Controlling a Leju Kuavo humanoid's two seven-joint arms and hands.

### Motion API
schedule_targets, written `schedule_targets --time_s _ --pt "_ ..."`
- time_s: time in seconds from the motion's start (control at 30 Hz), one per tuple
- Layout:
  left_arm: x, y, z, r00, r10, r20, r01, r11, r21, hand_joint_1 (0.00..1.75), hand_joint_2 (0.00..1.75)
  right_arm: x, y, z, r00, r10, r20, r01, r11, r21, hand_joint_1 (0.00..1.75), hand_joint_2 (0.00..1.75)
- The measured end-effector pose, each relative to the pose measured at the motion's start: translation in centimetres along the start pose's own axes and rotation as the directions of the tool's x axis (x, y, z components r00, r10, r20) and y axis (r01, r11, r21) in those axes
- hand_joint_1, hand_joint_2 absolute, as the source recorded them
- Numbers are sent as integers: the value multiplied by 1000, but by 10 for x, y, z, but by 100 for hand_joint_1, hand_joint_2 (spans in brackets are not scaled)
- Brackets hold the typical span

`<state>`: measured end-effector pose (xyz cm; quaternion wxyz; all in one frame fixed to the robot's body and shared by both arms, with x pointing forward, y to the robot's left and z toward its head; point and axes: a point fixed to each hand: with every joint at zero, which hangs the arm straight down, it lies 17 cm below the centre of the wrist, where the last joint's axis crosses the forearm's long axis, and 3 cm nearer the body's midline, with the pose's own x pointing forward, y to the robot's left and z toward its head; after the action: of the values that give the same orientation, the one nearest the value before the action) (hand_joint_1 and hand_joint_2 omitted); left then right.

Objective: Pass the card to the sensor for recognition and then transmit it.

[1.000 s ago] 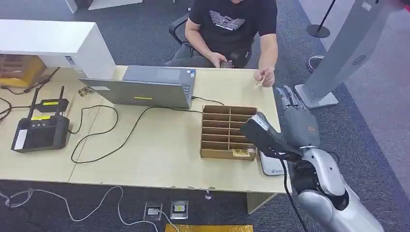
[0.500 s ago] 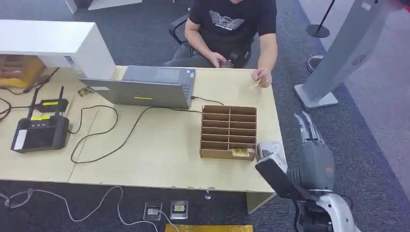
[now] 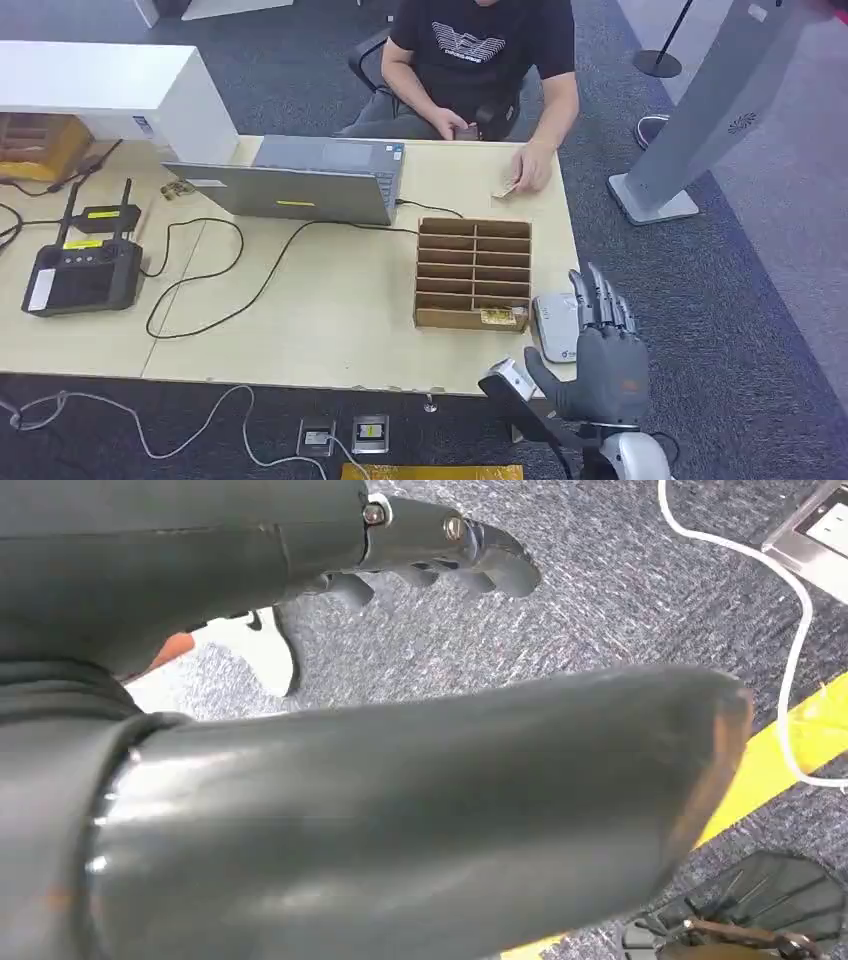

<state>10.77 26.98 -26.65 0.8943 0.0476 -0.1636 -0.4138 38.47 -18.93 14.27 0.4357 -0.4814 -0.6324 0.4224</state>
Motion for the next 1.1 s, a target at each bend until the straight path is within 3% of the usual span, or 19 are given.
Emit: schedule_targets --time_s 0.37,0.7,1.1 --pt "4 -2 0 1000 9 -2 -9 1000 8 0 0 14 34 4 1000 18 -15 -17 998 54 0 175" --pt "7 -3 1 1000 5 -6 -5 1000 18 0 0 20 76 15 996 -56 -76 68 983 170 0 175" --pt "9 -5 2 999 -43 7 43 999 3 0 0 31 93 20 993 -76 -89 93 973 213 0 175"
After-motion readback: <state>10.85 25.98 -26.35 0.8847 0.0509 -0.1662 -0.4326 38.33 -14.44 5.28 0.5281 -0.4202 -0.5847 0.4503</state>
